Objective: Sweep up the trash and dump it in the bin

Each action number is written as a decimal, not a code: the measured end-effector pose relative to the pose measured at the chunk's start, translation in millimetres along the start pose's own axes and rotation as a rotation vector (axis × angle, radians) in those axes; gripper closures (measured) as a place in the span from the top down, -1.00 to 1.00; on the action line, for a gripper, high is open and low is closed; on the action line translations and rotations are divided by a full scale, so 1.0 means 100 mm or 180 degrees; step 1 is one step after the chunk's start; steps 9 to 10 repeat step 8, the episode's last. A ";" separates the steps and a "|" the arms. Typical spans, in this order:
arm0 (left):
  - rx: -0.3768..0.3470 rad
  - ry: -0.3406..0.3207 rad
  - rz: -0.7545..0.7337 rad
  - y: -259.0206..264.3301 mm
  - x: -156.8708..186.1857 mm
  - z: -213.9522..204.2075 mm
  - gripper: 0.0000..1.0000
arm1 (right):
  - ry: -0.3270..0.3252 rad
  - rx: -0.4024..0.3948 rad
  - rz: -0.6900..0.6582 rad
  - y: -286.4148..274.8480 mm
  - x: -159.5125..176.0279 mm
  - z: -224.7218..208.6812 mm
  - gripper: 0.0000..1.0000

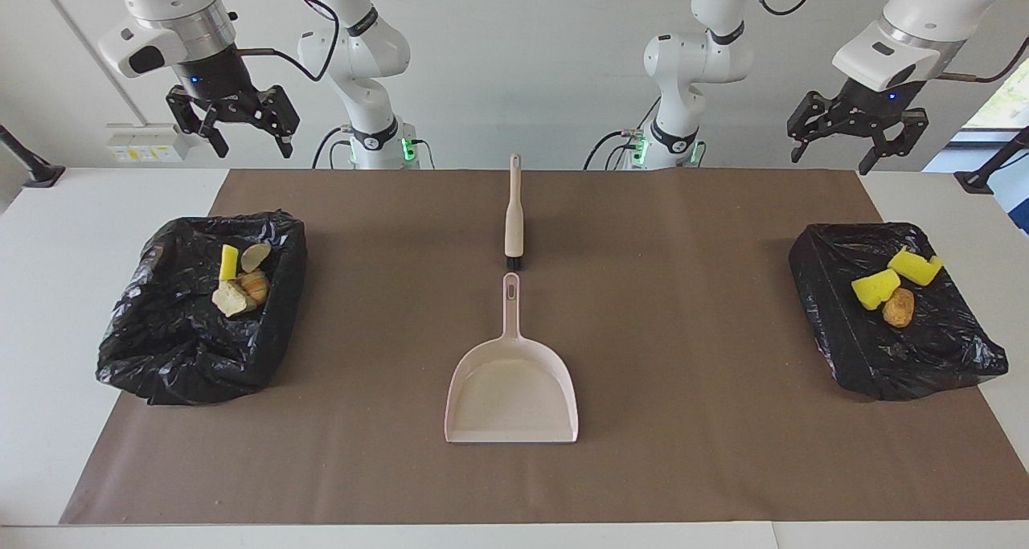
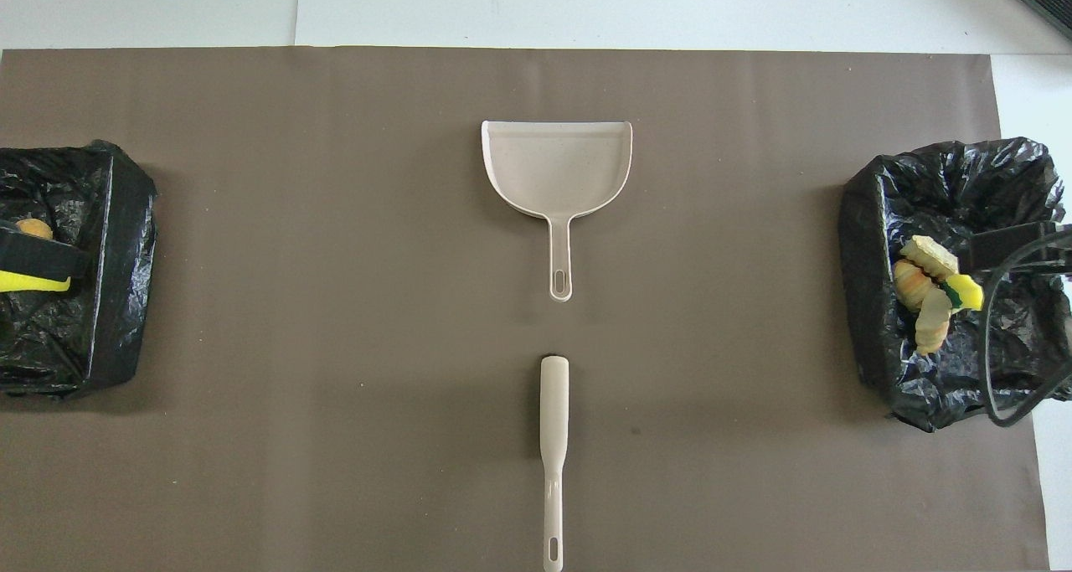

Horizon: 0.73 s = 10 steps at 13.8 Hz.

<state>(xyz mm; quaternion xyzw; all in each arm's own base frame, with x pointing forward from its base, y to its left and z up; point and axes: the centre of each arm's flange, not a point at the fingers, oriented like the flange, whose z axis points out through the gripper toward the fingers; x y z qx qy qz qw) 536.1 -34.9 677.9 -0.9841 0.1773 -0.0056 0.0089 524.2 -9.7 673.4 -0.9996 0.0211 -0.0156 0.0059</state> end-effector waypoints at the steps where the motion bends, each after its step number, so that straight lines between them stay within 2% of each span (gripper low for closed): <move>1: 0.0002 -0.0002 -0.0001 0.00 0.00 0.00 1.00 | 0.0000 0.0000 0.0000 0.00 0.00 0.00 1.00; 6: 0.0005 -0.0002 -0.0394 -0.01 0.00 0.00 1.00 | 0.0000 0.0000 -0.0001 0.00 0.00 0.00 1.00; 10: 0.0005 -0.0002 -0.0438 -0.01 -0.01 0.00 1.00 | 0.0000 0.0000 -0.0001 0.00 0.00 0.00 1.00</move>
